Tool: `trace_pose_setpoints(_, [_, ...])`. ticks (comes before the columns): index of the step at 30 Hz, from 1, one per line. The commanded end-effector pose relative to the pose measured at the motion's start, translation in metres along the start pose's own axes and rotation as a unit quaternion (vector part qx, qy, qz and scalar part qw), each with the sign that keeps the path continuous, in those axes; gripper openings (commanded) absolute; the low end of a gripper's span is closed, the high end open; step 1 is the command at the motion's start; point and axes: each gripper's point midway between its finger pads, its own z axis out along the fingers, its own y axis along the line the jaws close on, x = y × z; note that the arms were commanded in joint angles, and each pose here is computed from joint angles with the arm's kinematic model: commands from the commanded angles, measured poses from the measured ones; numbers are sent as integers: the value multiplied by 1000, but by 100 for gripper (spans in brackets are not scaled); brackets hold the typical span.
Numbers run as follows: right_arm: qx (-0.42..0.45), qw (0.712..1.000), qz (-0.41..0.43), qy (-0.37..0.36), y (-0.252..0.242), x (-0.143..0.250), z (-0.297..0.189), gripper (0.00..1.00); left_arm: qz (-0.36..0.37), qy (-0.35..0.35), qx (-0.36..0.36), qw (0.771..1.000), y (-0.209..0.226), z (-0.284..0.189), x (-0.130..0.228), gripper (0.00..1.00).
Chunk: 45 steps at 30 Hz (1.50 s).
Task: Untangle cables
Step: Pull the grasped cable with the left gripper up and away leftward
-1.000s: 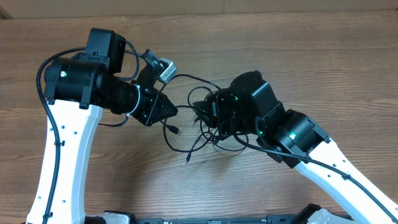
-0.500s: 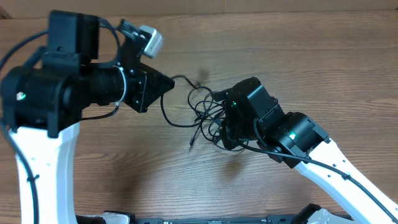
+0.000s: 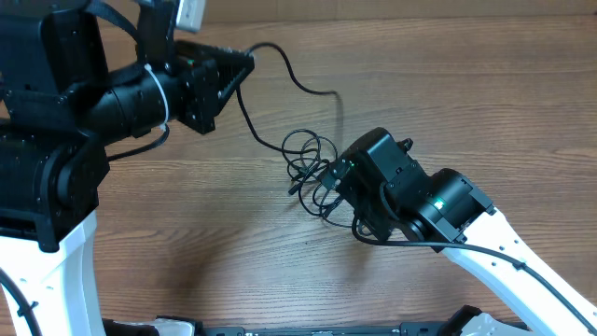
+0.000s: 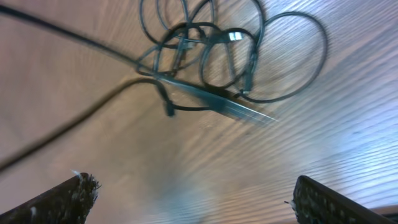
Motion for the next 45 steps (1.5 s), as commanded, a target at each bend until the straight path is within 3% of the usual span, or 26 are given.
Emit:
trace_pose_setpoints(1, [23,998,-60,-9,-14,-3,-12,100,-14,-49,9,999,-13,-14,-22,4])
trace_pose_setpoints(8, [130,985,-78,-77,-62,-27,-19,100,-17,-99,-20,995,-8,-22,-45,4])
trace_pose_setpoints(15, [130,985,-75,-85,-61,-29,-17,100,-19,-176,8,984,-25,-36,-82,4])
trace_pose_setpoints(18, [113,987,-73,-89,-53,-30,-15,100,-24,-215,-12,976,-18,-41,-99,4])
trace_pose_setpoints(23, [87,989,-71,-95,-41,-33,-13,100,-48,-236,-86,967,18,-35,-108,4])
trace_pose_setpoints(31, [87,989,-71,-95,-41,-33,-13,100,-68,-246,-128,958,60,-2,-123,4])
trace_pose_setpoints(36, [87,989,-71,-95,-41,-33,-13,100,-99,-245,-188,946,109,29,-125,4])
trace_pose_setpoints(45, [87,989,-71,-95,-41,-33,-13,100,-160,-237,-189,939,168,99,-124,4])
